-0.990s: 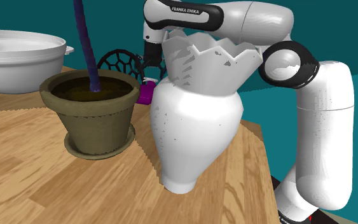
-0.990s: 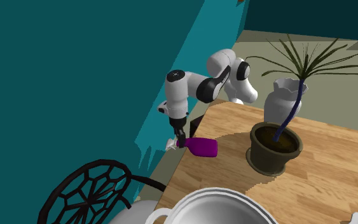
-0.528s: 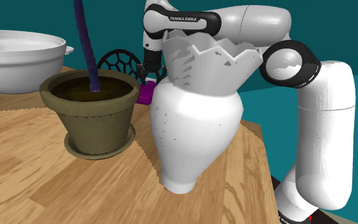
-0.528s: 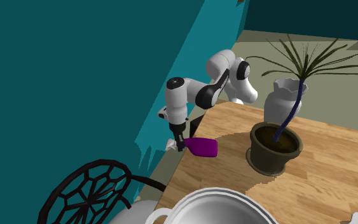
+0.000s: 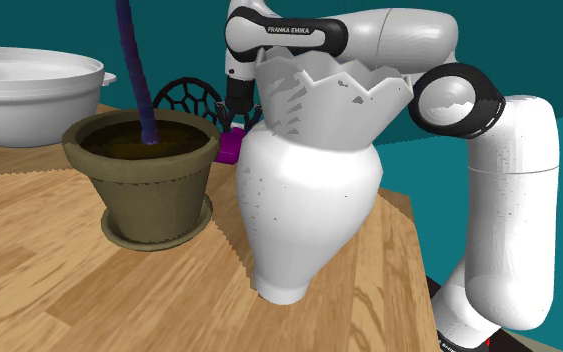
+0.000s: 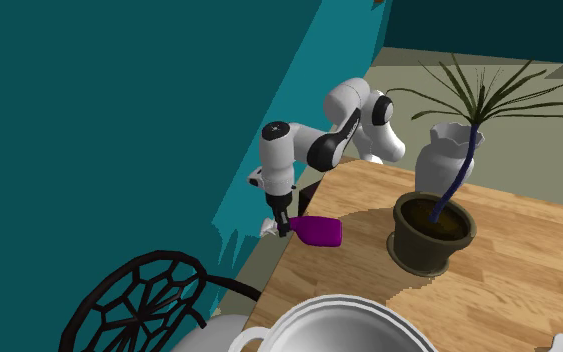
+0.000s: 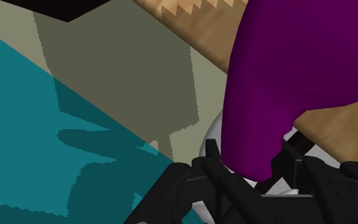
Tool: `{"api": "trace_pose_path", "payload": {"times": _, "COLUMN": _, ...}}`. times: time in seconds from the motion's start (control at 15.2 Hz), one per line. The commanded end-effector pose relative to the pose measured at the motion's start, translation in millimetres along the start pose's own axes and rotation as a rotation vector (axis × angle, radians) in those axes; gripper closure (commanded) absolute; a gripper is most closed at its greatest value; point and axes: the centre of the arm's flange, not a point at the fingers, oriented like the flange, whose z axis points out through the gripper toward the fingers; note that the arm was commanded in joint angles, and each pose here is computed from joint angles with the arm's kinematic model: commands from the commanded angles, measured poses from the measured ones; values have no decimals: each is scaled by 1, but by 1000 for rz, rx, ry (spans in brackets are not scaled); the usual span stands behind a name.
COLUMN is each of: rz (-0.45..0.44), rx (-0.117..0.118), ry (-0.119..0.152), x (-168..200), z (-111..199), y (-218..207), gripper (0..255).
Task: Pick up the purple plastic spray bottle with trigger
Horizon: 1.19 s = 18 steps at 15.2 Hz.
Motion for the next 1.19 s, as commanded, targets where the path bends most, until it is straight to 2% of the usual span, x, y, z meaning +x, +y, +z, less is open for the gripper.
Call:
{"api": "trace_pose_path", "payload": {"times": 0.0, "rz": -1, "rx": 0, "ry": -1, "x": 0, "z": 0, "y": -1, "gripper": 255}}
{"api": "trace_pose_path", "payload": {"times": 0.99, "rz": -1, "rx": 0, "ry": -1, "x": -2, "z": -79, "y": -2, "gripper": 255}}
{"api": "trace_pose_path", "payload": {"times": 1.12, "rz": -1, "rx": 0, "ry": -1, "x": -3, "z": -80, "y": -2, "gripper": 255}}
